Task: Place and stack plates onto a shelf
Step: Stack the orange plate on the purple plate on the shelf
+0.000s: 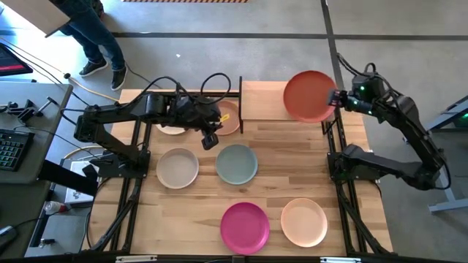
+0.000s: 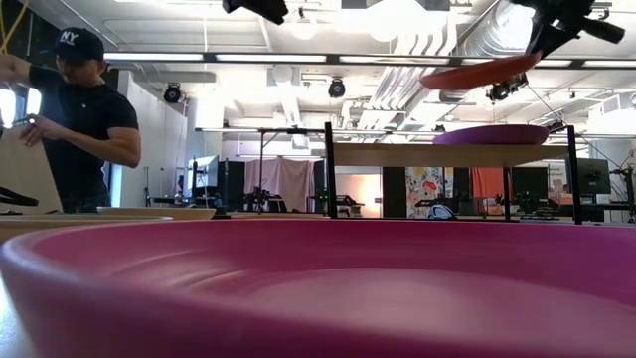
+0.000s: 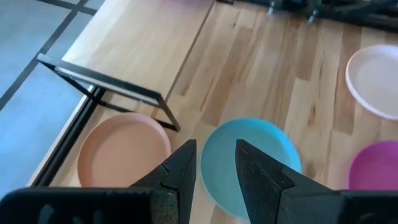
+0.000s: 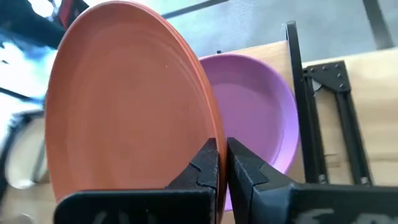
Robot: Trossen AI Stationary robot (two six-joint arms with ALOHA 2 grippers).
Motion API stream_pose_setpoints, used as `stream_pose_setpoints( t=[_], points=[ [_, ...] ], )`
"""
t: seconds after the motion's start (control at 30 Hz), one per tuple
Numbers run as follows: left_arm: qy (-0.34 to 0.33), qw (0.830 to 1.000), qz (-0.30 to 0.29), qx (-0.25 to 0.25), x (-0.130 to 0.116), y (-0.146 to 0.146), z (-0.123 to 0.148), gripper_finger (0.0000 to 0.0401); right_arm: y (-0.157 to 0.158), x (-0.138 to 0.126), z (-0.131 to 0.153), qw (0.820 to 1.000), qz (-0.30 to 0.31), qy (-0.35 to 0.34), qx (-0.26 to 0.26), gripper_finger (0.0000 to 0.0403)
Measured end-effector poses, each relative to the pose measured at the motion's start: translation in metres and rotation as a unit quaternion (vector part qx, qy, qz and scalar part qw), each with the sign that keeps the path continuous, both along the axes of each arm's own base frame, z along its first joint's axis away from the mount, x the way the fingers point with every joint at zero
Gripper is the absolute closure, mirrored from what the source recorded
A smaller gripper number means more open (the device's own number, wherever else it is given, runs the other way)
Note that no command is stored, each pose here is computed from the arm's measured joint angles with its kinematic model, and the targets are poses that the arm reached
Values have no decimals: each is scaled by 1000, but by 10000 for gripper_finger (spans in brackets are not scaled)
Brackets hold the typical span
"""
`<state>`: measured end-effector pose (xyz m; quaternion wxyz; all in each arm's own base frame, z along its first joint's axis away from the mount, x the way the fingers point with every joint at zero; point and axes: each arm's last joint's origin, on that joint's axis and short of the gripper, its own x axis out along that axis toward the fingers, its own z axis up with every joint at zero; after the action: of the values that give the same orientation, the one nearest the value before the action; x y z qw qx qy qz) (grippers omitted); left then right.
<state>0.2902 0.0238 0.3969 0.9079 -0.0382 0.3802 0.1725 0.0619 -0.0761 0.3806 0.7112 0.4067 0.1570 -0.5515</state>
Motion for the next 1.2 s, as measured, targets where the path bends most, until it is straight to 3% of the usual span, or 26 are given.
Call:
stream_pose_setpoints(
  t=[0.23, 0.53, 0.87, 1.2],
  points=[
    [20, 999, -29, 26, -1, 0, -1, 301, 13, -11, -29, 997, -49, -56, 27, 403],
    [34, 998, -46, 41, -2, 0, -2, 302, 20, -17, -71, 980, -108, -165, 14, 403],
    [46, 996, -58, 51, -3, 0, -3, 302, 13, -15, -95, 962, -200, -181, 34, 403],
    [47, 996, -56, 54, -3, 0, -3, 302, 1, -5, -101, 962, -224, -148, 50, 403]
  ],
)
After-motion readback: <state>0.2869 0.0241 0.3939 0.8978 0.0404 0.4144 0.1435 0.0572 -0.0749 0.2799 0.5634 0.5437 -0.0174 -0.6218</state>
